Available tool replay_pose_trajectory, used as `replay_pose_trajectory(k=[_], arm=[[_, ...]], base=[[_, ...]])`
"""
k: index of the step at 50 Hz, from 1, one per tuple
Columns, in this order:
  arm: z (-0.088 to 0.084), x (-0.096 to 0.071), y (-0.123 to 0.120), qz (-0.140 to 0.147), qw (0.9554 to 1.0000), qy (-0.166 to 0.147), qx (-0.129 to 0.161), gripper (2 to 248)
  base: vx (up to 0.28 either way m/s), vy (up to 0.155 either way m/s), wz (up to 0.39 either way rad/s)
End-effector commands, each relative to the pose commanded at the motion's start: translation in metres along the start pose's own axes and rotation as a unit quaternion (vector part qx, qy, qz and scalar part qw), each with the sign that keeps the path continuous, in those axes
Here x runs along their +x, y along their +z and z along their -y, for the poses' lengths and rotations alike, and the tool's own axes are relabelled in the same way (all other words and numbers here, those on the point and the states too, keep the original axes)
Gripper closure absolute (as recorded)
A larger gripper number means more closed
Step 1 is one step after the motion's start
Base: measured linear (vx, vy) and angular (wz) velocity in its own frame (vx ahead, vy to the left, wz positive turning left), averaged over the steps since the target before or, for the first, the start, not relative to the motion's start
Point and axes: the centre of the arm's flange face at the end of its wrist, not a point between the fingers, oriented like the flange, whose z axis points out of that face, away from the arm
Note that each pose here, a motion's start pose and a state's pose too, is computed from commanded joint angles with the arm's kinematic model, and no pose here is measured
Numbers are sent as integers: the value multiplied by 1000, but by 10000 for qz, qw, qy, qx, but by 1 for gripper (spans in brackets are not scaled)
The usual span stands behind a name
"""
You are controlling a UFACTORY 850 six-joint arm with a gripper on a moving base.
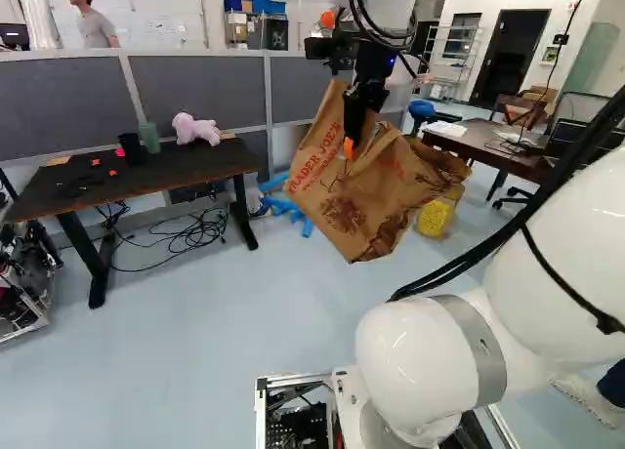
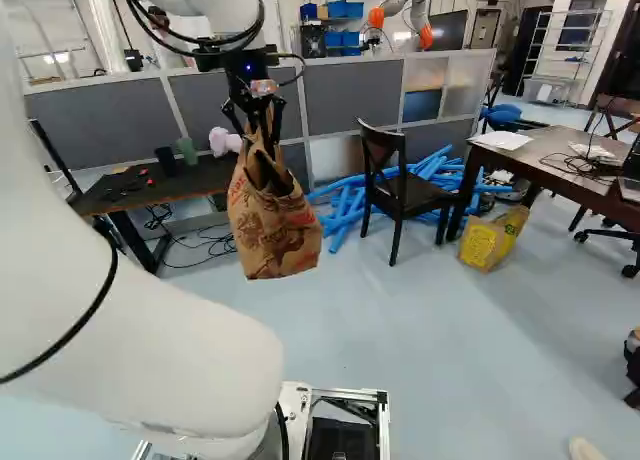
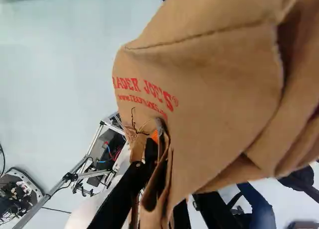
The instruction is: Pick up the bag on the ground and place it on the table
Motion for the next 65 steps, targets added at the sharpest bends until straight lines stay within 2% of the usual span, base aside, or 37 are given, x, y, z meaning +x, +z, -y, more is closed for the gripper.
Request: replay_pose_trajectory(k=[30,65], arm=[[0,0,0,-3,10000,0,-2,227],[0,0,0,-3,10000,0,-2,227]], base=[[22,0,-2],[173,0,-21]])
